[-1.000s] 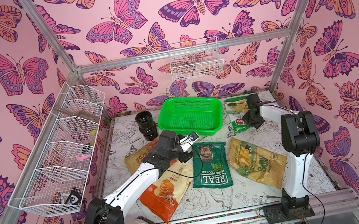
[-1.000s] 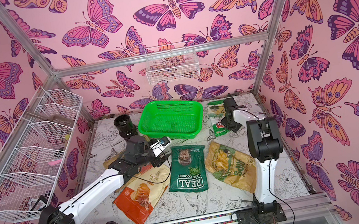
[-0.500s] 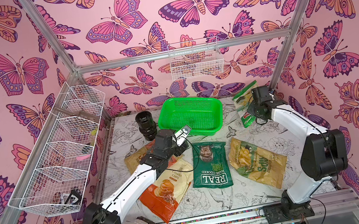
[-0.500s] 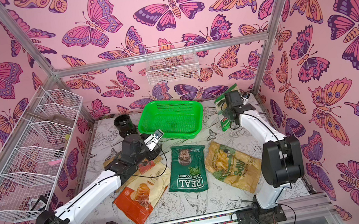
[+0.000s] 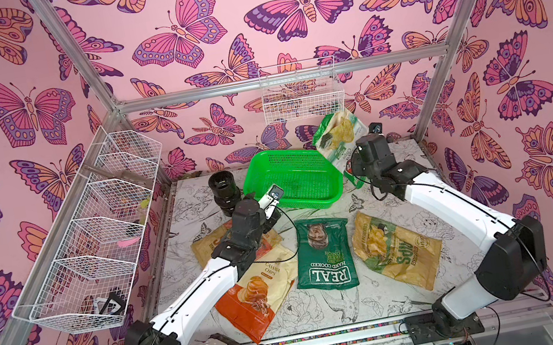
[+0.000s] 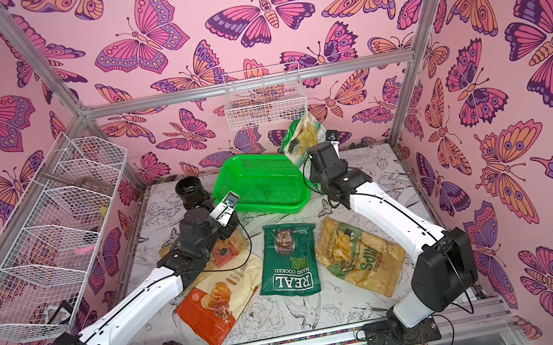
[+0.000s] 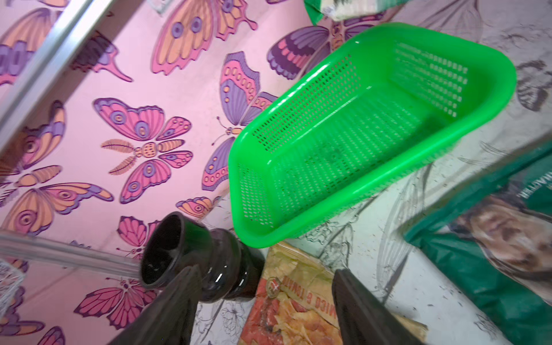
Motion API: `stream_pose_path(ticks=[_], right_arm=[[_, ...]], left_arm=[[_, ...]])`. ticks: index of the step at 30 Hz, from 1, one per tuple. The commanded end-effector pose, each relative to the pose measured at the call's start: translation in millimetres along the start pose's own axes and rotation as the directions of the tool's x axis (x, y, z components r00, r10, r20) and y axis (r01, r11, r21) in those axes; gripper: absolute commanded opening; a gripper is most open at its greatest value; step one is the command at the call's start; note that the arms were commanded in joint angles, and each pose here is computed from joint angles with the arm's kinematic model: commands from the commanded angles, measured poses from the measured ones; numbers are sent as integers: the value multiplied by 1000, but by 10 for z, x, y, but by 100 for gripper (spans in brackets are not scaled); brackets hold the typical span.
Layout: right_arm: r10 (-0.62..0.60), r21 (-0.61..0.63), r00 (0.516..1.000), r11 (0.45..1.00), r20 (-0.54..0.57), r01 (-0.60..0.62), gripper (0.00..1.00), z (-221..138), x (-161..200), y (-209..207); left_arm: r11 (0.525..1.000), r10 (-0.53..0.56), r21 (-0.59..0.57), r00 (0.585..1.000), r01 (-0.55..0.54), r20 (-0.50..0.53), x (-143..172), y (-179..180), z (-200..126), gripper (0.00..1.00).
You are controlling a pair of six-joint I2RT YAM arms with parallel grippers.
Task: Put the potato chips into the basket
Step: Place the potato chip in the basket.
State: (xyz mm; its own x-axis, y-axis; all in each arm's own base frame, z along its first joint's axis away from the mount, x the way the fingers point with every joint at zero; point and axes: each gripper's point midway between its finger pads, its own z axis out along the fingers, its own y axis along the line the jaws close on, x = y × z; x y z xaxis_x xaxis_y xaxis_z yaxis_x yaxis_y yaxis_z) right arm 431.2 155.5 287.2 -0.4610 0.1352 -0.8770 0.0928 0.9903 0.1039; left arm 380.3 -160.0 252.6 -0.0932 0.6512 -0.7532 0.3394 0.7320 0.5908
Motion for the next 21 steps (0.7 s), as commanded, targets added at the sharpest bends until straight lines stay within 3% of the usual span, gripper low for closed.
stream_pose_path(ticks=[1, 5, 12, 18, 21], right_arm=[[-16, -56, 996, 998, 90, 21, 0, -58, -265, 241], [-1, -178, 1000, 984, -16, -2, 0, 173, -35, 603], [44, -250, 982, 964, -181, -89, 0, 494, 290, 960], [-54, -340, 946, 938, -319, -61, 0, 738, 504, 1336], [-132, -389, 905, 921, -405, -39, 0, 840, 656, 1482]], left_arm=[[990, -23, -135, 999, 27, 28, -39, 293, -75, 77], [980, -42, -193, 998, 50, 42, -34, 423, -116, 77], [968, -30, -247, 999, 40, 44, -23, 514, -151, 77], [967, -31, -251, 998, 44, 54, -43, 536, -185, 78], [966, -25, -256, 999, 37, 48, -36, 543, -187, 78]])
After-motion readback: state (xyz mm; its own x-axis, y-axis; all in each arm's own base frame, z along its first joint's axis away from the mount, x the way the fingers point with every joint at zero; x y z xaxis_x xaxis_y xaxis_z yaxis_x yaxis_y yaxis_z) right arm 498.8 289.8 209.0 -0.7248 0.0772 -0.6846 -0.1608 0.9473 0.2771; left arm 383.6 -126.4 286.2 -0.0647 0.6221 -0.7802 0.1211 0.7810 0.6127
